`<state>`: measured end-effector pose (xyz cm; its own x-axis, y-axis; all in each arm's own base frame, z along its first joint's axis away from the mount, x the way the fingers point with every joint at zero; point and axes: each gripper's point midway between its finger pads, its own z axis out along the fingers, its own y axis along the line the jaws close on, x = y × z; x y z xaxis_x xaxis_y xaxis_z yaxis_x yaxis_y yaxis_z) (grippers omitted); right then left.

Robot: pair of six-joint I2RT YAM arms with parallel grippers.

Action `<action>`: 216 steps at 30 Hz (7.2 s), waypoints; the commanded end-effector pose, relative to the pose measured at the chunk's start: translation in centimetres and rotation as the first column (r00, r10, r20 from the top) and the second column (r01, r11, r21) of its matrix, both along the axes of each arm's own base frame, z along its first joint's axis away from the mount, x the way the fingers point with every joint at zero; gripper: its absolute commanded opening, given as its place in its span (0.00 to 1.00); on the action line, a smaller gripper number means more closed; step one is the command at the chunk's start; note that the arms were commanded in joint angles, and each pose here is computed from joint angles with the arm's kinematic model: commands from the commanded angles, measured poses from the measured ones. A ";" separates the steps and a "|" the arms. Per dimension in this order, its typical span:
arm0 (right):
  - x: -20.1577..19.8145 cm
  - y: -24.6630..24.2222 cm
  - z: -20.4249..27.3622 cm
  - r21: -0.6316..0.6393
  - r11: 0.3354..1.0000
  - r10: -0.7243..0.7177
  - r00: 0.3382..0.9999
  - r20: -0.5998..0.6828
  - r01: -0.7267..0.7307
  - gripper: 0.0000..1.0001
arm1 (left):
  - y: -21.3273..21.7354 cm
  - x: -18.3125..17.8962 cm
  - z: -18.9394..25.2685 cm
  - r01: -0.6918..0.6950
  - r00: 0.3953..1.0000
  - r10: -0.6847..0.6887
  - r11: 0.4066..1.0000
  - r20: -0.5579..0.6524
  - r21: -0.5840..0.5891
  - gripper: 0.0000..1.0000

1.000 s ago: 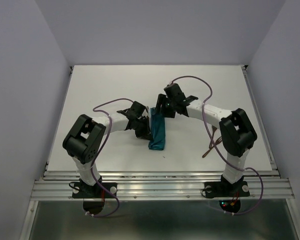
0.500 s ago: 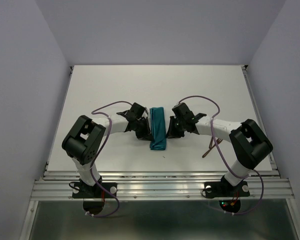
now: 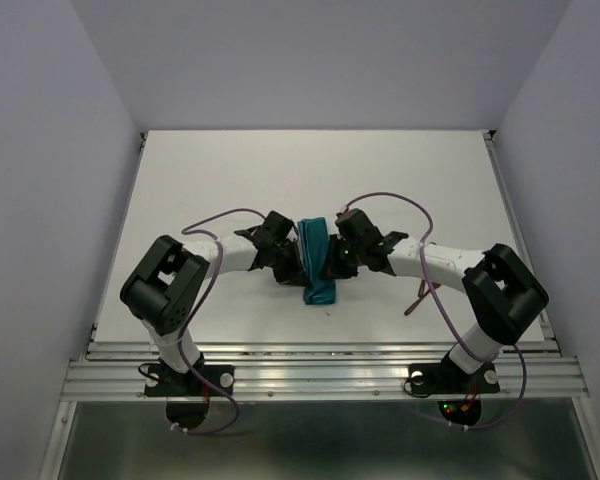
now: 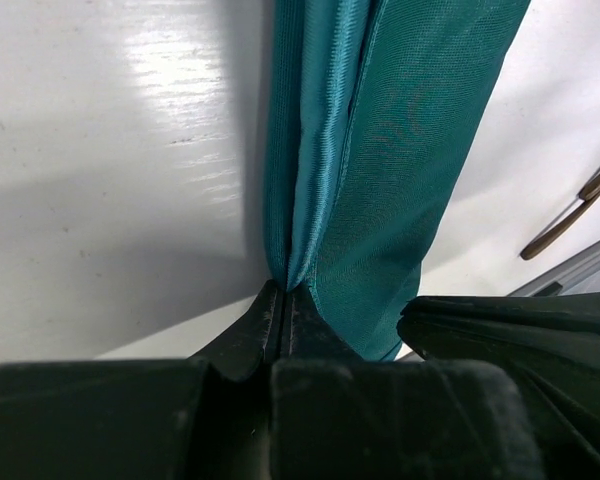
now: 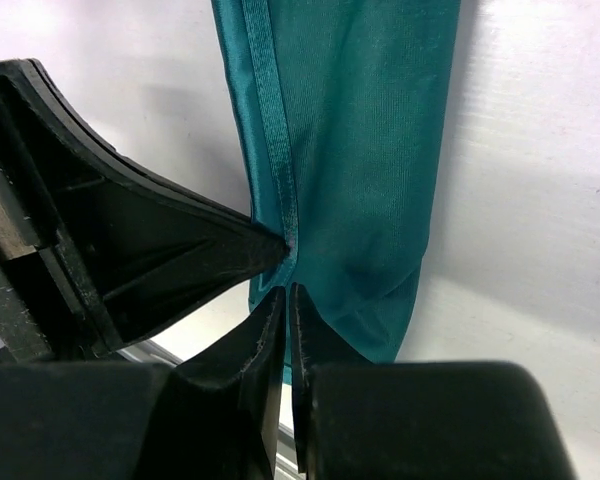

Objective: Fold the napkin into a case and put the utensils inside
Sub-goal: Fold the 2/3-rectangle-folded napkin at the center of the board, then smooth out the smaller rectangle-folded napkin at the center of the board.

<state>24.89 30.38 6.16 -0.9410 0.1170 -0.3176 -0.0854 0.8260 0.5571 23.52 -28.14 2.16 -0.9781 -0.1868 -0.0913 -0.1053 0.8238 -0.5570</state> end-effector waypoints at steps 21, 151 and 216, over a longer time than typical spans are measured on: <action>-2.5 -0.1 -5.7 -0.113 0.987 0.110 0.993 -0.049 -0.115 0.07 | 1.8 -1.1 1.9 -0.003 0.998 0.001 0.999 0.063 0.033 0.34; -4.5 -1.3 0.5 -0.087 0.972 0.232 0.939 0.252 -0.217 0.10 | -1.0 -1.1 0.3 0.070 0.997 -0.070 0.998 0.027 -0.003 0.24; -6.6 -5.9 -6.3 -0.294 0.921 0.300 0.946 0.125 -0.254 0.07 | -2.1 14.2 7.9 -0.020 0.959 0.014 1.000 0.282 0.018 0.36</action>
<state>19.84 27.68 2.37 -0.8315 -0.1891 -0.5223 -0.4260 0.8205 0.3812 36.98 -29.87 8.34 -0.9218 -0.2135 -0.3235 0.0064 0.8261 -0.5634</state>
